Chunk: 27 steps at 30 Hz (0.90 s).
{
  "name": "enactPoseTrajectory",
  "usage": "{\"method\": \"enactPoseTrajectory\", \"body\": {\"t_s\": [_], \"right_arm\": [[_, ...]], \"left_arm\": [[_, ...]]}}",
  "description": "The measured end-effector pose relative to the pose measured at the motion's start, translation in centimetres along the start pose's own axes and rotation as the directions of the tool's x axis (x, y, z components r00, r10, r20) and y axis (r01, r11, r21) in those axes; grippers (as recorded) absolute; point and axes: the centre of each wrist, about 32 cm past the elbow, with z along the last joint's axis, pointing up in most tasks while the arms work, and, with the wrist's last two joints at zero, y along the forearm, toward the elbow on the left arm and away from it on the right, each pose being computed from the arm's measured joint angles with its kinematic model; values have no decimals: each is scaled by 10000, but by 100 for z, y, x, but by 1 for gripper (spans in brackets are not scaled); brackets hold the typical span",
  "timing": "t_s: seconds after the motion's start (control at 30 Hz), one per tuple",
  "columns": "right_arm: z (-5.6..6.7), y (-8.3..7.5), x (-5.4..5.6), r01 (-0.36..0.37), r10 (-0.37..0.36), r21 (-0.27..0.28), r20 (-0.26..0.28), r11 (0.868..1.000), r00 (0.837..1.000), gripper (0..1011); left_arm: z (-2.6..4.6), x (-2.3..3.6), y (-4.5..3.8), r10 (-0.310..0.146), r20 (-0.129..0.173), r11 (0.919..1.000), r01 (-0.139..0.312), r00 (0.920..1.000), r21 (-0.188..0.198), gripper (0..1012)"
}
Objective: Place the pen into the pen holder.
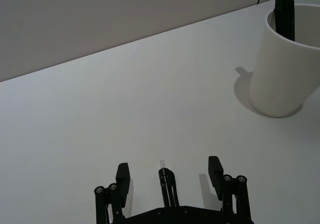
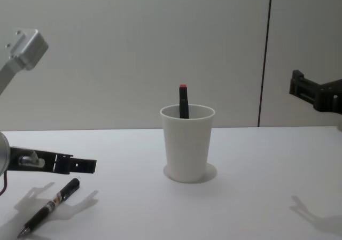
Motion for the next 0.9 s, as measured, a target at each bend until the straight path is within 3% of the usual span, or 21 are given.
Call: {"method": "enactPoseTrajectory", "body": {"t_s": [0.23,0.43,0.9], "right_arm": [[0,0,0,0,0,0,0,10000,10000,1002],[0,0,0,0,0,1,0,10000,10000,1002],[0,0,0,0,0,0,0,10000,10000,1002]], "left_arm": [[3,58,5,-151,14,9996,150,9999,224,1000],[-9,108,26,-273,299,9987,260,9992,443,1000],[-63,136,100,-463,843,9960,396,9954,799,1000]]}}
